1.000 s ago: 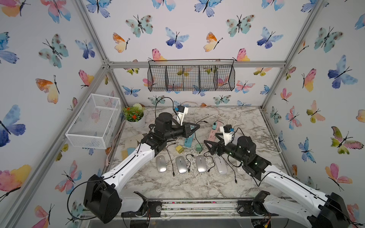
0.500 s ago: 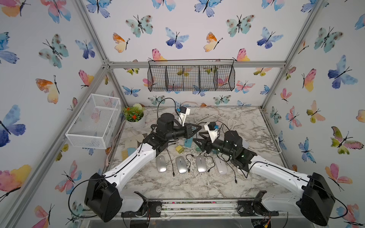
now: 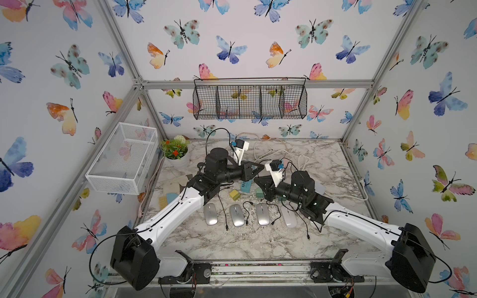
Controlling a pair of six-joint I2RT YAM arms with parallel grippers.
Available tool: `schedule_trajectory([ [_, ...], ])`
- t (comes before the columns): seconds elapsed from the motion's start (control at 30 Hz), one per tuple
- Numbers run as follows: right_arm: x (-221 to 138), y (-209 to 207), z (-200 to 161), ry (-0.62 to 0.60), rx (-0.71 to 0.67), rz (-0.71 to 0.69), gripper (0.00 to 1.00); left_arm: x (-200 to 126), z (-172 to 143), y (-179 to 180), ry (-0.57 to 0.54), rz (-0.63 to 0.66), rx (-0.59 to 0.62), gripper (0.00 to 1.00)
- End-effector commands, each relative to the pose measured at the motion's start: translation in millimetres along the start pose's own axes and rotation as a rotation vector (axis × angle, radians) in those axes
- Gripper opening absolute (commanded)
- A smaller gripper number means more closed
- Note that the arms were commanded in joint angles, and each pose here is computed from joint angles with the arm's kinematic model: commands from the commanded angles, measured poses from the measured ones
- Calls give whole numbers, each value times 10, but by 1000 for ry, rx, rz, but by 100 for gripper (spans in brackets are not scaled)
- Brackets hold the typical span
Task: Unplug the wireless mouse
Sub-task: Place the power cord at the center of the board.
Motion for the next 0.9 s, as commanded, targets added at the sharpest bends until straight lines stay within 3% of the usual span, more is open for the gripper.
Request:
schedule_trajectory([
  [0.0,-135,-103,87,-41,22,-127,1,-101,175,-77,-59,40,60,77],
  [0.07,-221,-260,61,-18,39,-269,1,-153,217,-5,-88,121,74,95],
  [0.1,-271,-333,41,2,49,-340,1,-182,222,29,-98,154,78,99],
  [0.3,-868,-1074,-151,108,211,-793,1,-254,151,131,-103,234,94,98],
  [0.5,-1784,-1769,-224,47,512,-1121,1,-245,25,215,-80,250,56,98],
  [0.67,-2223,-1978,-288,-15,579,-1332,1,-229,-39,235,-60,244,37,98],
  [0.87,-2374,-2063,-557,77,699,-1446,1,-234,-88,270,-46,263,27,98],
])
Point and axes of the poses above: each gripper's point midway between its finger pads, its own x axis out along the fingers, its own y axis along the line the jaws close on, z = x × y, the point moved 5 cm from there along -x, back along the fingers, and after that the axes turned 13 degrees about x, right-handed, at the moved point
